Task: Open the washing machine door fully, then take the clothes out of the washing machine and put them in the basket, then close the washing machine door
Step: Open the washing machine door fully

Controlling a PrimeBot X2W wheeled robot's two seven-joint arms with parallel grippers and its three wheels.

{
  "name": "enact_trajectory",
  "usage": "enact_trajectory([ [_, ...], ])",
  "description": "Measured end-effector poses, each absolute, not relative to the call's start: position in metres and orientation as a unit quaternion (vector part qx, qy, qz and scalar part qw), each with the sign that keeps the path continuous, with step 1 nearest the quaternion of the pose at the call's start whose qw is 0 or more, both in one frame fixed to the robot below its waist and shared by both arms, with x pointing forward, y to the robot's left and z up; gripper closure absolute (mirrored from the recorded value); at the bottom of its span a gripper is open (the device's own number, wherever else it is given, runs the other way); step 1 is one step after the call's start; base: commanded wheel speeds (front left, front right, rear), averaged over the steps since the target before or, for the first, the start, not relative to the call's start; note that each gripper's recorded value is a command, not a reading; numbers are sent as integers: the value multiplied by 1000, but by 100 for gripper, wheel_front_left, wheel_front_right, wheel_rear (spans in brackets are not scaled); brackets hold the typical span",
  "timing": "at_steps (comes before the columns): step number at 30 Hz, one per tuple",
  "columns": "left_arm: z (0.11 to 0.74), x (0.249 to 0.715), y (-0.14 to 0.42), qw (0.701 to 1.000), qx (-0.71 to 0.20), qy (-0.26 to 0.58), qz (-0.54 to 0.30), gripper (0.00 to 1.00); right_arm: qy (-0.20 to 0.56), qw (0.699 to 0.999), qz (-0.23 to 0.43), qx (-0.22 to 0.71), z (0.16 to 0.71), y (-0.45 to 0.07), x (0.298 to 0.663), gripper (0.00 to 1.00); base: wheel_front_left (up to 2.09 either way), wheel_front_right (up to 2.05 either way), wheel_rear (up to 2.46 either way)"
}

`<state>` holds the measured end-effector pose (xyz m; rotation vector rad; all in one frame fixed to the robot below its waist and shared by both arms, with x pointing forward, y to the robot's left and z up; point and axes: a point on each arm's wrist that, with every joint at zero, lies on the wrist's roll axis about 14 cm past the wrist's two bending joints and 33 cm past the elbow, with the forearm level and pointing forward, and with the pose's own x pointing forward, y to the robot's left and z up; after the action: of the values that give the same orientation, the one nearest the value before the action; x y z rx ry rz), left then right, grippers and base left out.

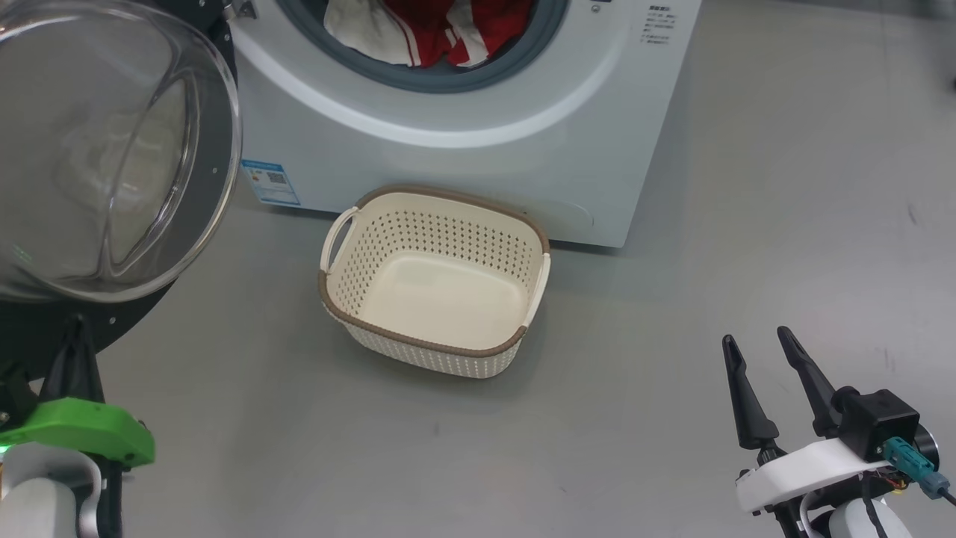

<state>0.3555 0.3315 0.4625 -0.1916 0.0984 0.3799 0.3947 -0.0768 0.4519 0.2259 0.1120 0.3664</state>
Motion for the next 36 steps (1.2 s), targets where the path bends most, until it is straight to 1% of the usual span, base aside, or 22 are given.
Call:
enact_trajectory([
  [10,464,362,280,985,-118,35,124,100,17,987,123,104,476,-115,382,0,0,0,0],
  [14,466,364,252,985,-141,28,93,100,4,989,104,103,484,-128,377,0,0,0,0],
  [23,476,363,205,987,-159,7,32,100,-16,992,78,103,496,-144,368,0,0,0,0],
  [25,480,363,197,988,-152,3,16,100,-17,992,77,103,496,-145,368,0,0,0,0],
  [26,480,362,194,989,-148,3,11,85,-17,992,77,102,497,-145,367,0,0,0,0],
  [27,481,361,192,989,-148,2,8,60,-18,992,76,102,497,-145,367,0,0,0,0],
  [28,481,360,189,989,-148,0,4,27,-18,992,76,102,497,-146,367,0,0,0,0],
  [29,481,359,187,989,-145,1,-2,0,-19,992,76,102,497,-146,367,0,0,0,0],
  [36,474,352,182,989,-145,11,-6,0,-18,992,76,99,497,-145,368,0,0,0,0],
])
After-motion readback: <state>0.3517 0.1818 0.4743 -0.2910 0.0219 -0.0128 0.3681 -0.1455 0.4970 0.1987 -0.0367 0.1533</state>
